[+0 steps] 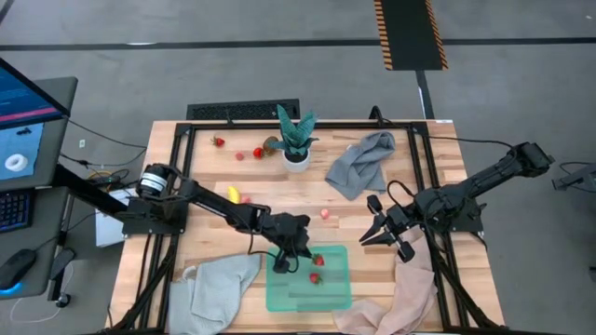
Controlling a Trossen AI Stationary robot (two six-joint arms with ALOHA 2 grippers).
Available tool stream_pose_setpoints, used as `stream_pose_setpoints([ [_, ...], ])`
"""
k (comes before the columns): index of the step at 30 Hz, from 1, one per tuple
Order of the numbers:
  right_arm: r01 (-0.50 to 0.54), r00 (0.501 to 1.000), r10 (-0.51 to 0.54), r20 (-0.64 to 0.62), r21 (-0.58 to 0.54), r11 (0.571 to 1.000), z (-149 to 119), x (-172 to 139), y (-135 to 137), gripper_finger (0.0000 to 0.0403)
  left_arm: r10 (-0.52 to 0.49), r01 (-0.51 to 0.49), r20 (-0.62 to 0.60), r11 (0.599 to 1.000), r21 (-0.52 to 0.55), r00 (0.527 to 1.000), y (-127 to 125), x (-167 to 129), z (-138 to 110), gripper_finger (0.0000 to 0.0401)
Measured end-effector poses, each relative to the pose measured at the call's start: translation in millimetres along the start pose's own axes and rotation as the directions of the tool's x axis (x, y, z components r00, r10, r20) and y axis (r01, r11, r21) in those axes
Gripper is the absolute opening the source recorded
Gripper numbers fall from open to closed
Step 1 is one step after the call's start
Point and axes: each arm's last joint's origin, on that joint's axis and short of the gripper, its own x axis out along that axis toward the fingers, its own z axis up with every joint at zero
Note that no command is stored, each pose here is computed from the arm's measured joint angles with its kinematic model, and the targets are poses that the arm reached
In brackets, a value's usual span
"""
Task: Pick and placing Produce into tupperware
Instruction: Put the red strawberry into the green bin, then put the pink peach into the green bin
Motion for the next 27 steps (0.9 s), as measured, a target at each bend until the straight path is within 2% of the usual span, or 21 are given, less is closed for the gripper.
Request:
stream_pose_setpoints([
  [7, 0.0, 1.0, 0.0, 0.0, -0.005, 1.0, 0.0, 0.0, 0.0, 0.0064, 0.091, -0.091, -0.003, 0.99, -0.107, 0.996, -3.7, 1.1, 0.0, 0.0015],
  [14, 0.0, 1.0, 0.0, -0.001, 0.03, 1.0, -0.1, 0.0, 0.0, 0.0064, 0.103, -0.1, 0.015, 0.988, -0.12, 0.995, -4.1, 1.2, 1.7, 0.0097],
  [18, 0.004, 1.0, -0.002, -0.021, 0.063, 0.998, -2.4, 0.8, -0.4, 0.0064, 0.09, -0.086, 0.039, 0.993, -0.086, 0.995, -4.0, 1.1, 4.0, 0.0138],
  [22, 0.009, 0.999, -0.006, -0.047, 0.062, 0.998, -7.2, 5.4, -1.5, 0.0064, 0.052, -0.048, 0.108, 0.998, -0.041, 0.993, -5.8, -1.7, 12.5, 0.0159],
  [27, 0.113, 0.993, -0.111, -0.037, 0.051, 0.992, -9.0, 9.6, -10.4, 0.0064, 0.027, -0.033, 0.185, 0.999, 0.029, 0.982, -8.8, -23.4, 33.5, 0.0167],
])
